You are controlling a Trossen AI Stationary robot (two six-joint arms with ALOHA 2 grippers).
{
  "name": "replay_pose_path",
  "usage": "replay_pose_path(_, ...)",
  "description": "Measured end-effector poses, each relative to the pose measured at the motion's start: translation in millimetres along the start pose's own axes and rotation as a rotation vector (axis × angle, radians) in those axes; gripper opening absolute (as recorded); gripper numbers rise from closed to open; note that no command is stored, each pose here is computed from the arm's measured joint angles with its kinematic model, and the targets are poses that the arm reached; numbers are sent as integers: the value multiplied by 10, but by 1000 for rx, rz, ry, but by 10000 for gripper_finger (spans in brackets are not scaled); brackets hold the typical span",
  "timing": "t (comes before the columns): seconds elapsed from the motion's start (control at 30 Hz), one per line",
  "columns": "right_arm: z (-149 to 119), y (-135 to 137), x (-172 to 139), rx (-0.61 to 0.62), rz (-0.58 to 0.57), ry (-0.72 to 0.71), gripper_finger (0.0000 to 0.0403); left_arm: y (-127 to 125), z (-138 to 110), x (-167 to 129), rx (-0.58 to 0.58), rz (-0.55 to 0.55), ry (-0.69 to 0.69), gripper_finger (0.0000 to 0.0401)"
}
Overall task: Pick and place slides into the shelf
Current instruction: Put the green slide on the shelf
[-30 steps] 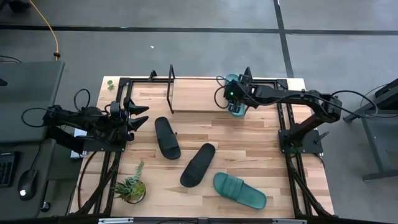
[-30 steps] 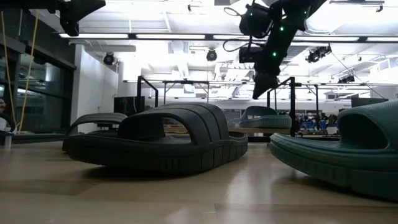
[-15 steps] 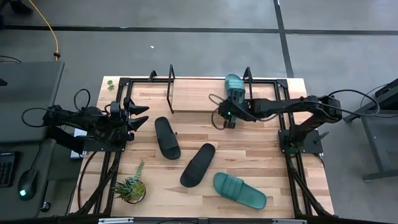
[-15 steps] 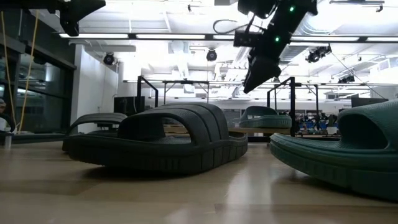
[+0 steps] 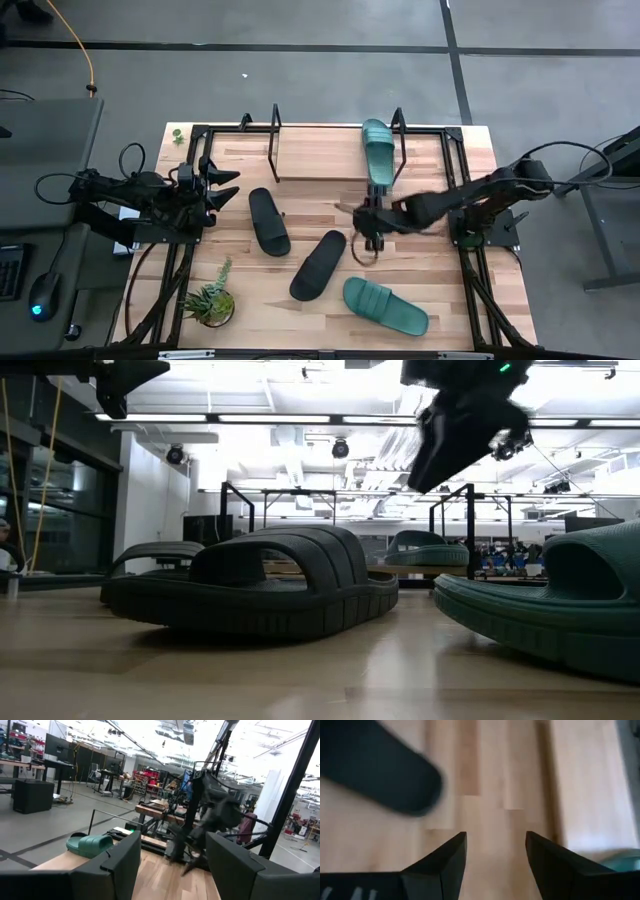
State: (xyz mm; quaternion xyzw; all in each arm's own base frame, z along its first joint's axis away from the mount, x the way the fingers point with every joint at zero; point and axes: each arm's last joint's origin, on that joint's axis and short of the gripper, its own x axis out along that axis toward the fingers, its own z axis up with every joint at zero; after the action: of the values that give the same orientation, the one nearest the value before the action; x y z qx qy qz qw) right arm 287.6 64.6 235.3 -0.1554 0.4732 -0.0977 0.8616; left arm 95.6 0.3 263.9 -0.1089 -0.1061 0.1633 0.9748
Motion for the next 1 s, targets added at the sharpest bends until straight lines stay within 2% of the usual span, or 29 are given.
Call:
replay_pose_path(0.2, -60, 433, -227, -12, 79, -40, 195, 1, -6, 0, 3, 1, 6, 207)
replay_pose_path(0.37, -142, 751, -433, 2, 113, -90, 195, 1, -6, 0, 3, 1, 5, 207)
replay_pose_path(0.67, -389, 1282, -744, -50, 151, -164, 195, 1, -5, 0, 2, 1, 5, 207)
replay_pose_path(0.87, -573, 1573, -811, -64, 142, -183, 195, 1, -2, 0, 1, 4, 1, 207)
replay_pose_path(1.0, -697, 1778, -744, -119, 99, -186, 195, 2, 1, 0, 0, 7, -2, 207)
